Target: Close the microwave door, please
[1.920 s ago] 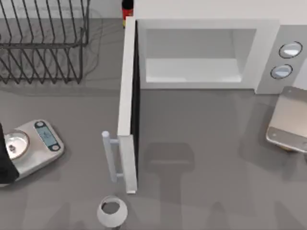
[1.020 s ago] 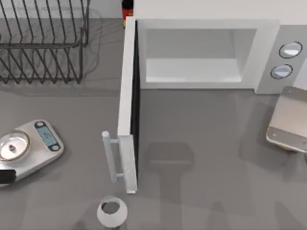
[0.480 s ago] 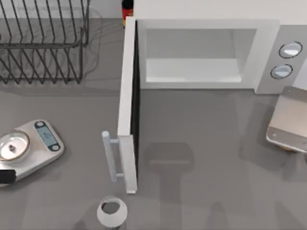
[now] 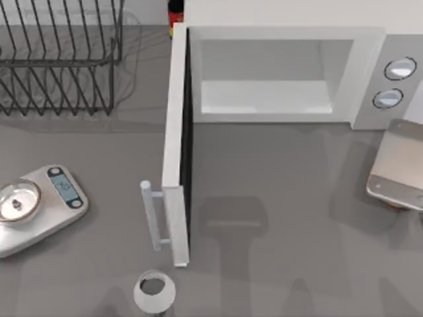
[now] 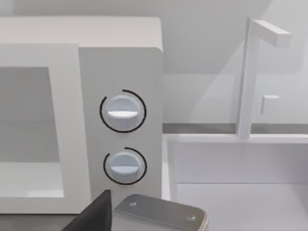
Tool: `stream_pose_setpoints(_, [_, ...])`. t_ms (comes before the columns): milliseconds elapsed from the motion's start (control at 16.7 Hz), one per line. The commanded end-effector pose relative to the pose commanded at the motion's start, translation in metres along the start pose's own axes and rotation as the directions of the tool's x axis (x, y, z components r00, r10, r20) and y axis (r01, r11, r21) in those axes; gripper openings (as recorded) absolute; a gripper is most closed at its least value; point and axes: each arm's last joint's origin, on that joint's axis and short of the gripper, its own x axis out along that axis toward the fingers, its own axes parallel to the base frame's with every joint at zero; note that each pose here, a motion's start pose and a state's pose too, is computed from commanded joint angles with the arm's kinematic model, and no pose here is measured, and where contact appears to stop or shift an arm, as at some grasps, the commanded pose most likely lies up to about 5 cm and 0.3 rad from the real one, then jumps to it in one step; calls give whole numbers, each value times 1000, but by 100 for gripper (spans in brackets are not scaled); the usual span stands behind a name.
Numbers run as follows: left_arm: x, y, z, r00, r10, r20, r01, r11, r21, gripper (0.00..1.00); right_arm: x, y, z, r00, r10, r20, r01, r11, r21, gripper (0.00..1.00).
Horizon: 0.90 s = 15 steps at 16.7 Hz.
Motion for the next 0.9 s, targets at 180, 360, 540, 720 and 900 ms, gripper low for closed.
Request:
stream_pose_setpoints(180, [-3,3,1,1000,0,0,0,1000,0,0,0,0,0,1000,0,0,0,1000,0,100])
stream_pose_setpoints(360, [-3,3,1,1000,0,0,0,1000,0,0,0,0,0,1000,0,0,0,1000,0,100])
stream_pose_setpoints(540, [-2,2,2,1000,0,-4,0,1000,-1,0,0,0,0,1000,0,0,0,1000,0,100])
stream_pose_setpoints(720, [0,-4,10,1000,0,-4,0,1000,-1,0,0,0,0,1000,0,0,0,1000,0,100])
stream_pose_setpoints(900, [1,-11,19,1000,0,-4,0,1000,-1,0,0,0,0,1000,0,0,0,1000,0,100])
